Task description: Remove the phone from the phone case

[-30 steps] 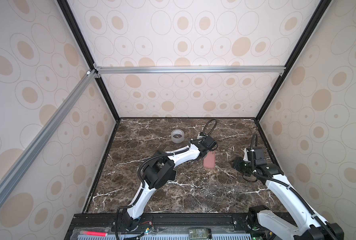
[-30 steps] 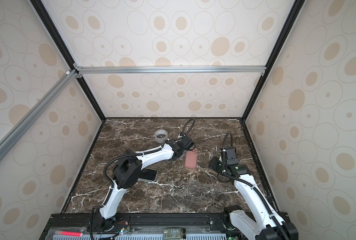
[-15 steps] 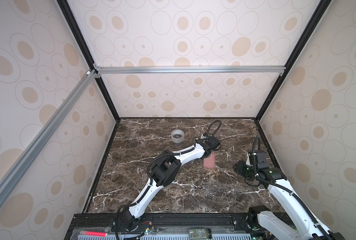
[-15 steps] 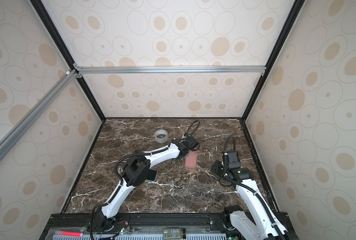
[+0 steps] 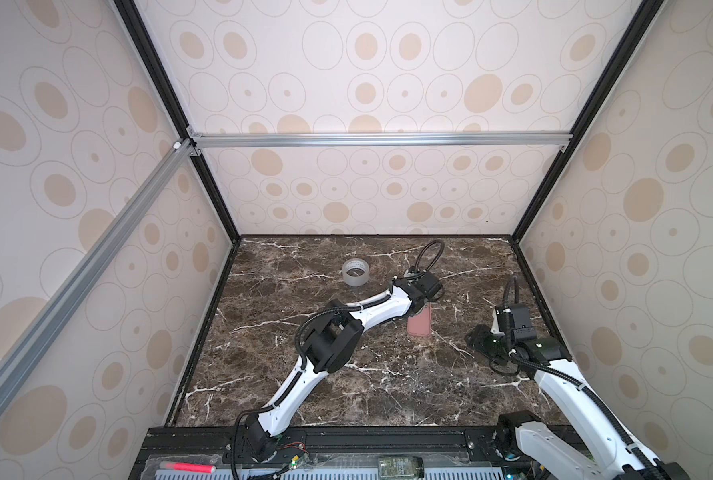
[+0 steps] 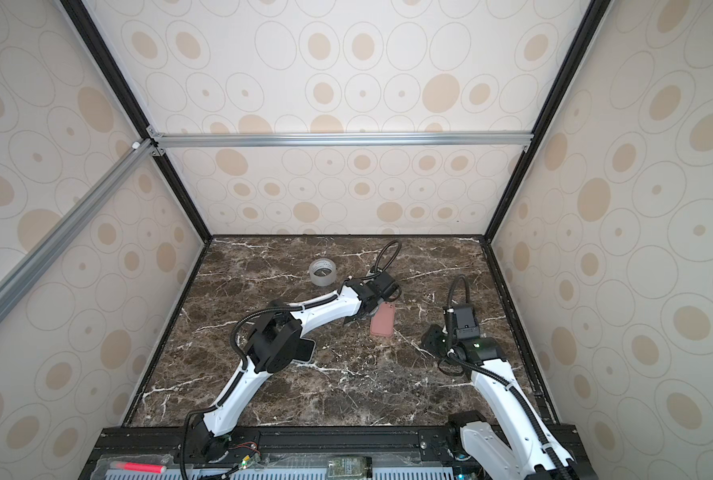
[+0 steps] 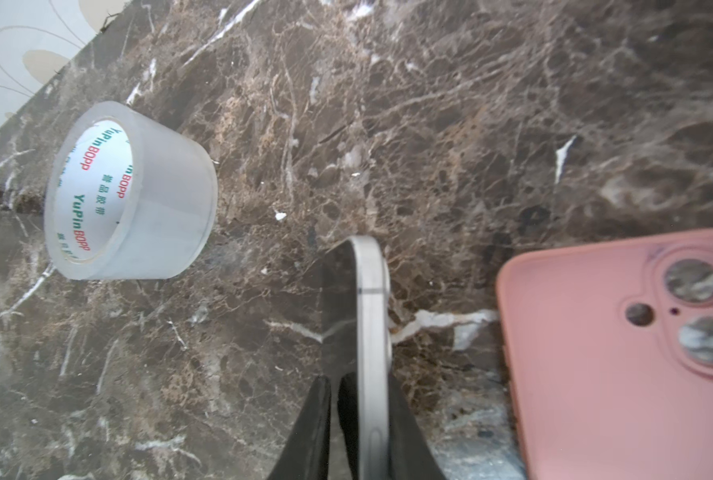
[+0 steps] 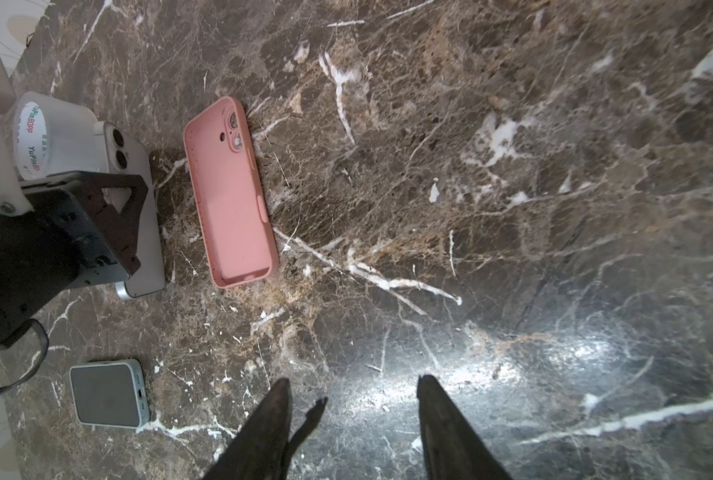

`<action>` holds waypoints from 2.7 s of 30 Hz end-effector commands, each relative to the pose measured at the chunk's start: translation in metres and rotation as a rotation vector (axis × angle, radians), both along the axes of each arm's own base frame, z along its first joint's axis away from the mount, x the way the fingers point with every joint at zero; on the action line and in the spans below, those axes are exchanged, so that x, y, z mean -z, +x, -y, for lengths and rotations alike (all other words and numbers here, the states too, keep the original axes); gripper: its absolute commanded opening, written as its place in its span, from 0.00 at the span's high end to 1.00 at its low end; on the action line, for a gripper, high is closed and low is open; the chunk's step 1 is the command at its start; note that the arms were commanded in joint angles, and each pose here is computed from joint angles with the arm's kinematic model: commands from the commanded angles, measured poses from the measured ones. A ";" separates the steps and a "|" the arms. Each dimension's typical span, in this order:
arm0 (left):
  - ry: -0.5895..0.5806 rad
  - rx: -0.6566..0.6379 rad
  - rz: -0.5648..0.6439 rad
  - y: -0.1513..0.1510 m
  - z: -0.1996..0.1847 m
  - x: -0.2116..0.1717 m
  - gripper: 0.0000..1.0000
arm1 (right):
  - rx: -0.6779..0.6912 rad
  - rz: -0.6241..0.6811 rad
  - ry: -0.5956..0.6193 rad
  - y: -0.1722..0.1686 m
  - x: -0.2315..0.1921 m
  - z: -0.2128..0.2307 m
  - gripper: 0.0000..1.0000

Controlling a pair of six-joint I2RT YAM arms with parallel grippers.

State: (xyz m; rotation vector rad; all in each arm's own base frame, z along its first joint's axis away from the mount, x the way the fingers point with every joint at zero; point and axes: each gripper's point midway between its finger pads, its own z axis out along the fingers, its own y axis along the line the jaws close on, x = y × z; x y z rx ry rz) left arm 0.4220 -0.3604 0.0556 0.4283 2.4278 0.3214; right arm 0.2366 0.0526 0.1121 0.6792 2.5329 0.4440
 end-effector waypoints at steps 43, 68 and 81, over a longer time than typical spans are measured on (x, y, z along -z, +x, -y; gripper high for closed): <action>-0.518 0.013 0.122 -0.071 -0.043 -0.140 0.24 | -0.294 0.051 -0.003 0.020 -0.007 -0.068 0.40; -0.891 -0.400 0.125 -0.135 -0.264 -0.090 0.00 | -1.275 0.138 -0.252 0.016 0.024 -0.297 0.19; -1.098 -0.623 0.138 -0.144 -0.332 -0.063 0.00 | -1.550 -0.040 -0.376 0.006 0.055 -0.342 0.11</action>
